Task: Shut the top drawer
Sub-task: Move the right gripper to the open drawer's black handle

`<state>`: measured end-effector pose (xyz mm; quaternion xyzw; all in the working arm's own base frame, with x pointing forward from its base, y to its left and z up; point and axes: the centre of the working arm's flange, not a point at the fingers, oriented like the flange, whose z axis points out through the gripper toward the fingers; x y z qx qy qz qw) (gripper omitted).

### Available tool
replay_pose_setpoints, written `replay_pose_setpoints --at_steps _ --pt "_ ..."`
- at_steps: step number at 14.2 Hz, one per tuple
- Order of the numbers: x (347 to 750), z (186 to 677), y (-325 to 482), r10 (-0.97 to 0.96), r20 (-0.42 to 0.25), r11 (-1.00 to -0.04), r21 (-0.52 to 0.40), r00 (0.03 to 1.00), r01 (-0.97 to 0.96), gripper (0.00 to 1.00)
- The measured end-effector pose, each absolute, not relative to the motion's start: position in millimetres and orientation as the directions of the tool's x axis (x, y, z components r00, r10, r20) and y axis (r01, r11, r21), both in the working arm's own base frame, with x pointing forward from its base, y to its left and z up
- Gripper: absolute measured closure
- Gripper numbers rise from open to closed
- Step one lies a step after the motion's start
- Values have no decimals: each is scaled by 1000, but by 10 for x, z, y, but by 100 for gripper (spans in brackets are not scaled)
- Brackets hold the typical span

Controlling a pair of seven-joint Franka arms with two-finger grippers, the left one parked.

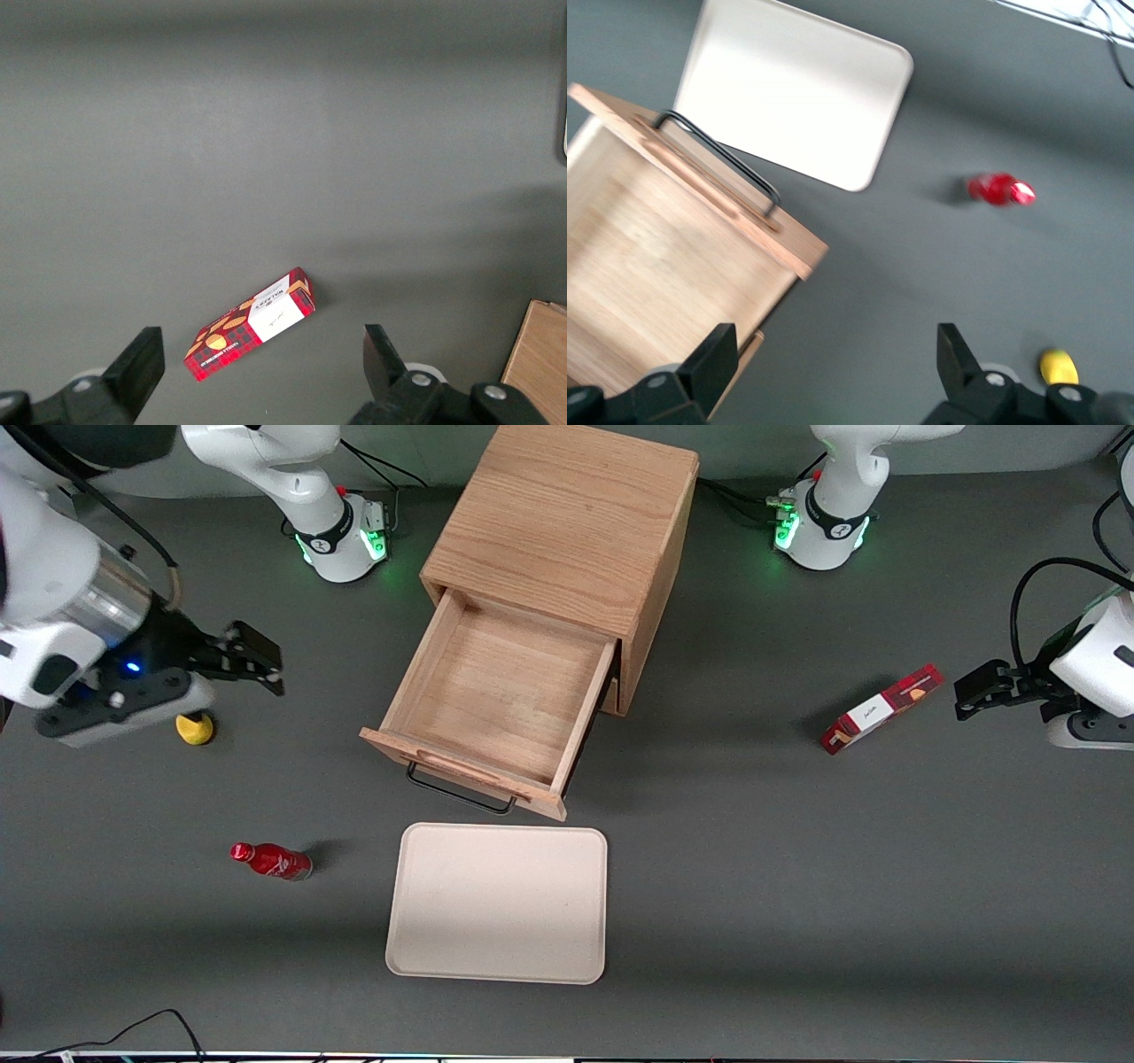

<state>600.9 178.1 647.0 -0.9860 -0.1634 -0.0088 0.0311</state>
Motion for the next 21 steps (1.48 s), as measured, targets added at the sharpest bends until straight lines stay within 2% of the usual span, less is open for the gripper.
replay_pose_setpoints --at_steps 5,12,21 --pt "6387 6047 2217 488 63 -864 -101 870 492 0" --pt "6543 5346 2618 833 54 -540 -135 550 831 0" --pt "6640 4899 2686 882 49 -450 -206 469 869 0"
